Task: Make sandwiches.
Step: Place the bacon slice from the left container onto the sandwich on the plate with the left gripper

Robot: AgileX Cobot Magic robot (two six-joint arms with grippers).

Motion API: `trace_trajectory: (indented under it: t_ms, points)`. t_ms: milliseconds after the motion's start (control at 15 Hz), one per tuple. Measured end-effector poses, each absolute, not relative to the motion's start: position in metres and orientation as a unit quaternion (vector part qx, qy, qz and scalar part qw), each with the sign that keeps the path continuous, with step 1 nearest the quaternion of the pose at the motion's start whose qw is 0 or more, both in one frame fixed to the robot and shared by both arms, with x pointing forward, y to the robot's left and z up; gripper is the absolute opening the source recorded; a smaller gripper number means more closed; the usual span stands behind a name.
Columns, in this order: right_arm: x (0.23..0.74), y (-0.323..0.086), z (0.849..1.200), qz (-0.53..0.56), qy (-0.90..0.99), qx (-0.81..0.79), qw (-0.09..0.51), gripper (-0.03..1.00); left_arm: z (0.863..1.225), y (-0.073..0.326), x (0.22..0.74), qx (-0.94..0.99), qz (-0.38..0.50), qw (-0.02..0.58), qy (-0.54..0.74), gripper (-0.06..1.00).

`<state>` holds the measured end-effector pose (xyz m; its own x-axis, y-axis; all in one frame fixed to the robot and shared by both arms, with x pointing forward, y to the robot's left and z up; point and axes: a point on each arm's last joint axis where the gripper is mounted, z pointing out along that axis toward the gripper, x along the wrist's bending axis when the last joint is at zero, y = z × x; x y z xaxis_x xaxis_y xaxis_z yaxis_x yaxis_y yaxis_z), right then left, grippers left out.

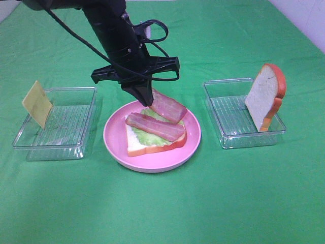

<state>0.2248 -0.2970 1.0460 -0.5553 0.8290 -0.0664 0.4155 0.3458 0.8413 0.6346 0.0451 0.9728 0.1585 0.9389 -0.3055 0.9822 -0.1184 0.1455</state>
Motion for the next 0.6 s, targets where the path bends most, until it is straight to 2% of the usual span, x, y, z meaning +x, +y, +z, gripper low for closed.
trace_trajectory:
  t_ms: [600]
  points:
    - [0.2248, -0.2970, 1.0460, 0.410, 0.781, 0.399, 0.252, 0.76, 0.9704, 0.0517, 0.6310, 0.732, -0.058, 0.112, 0.669, 0.01]
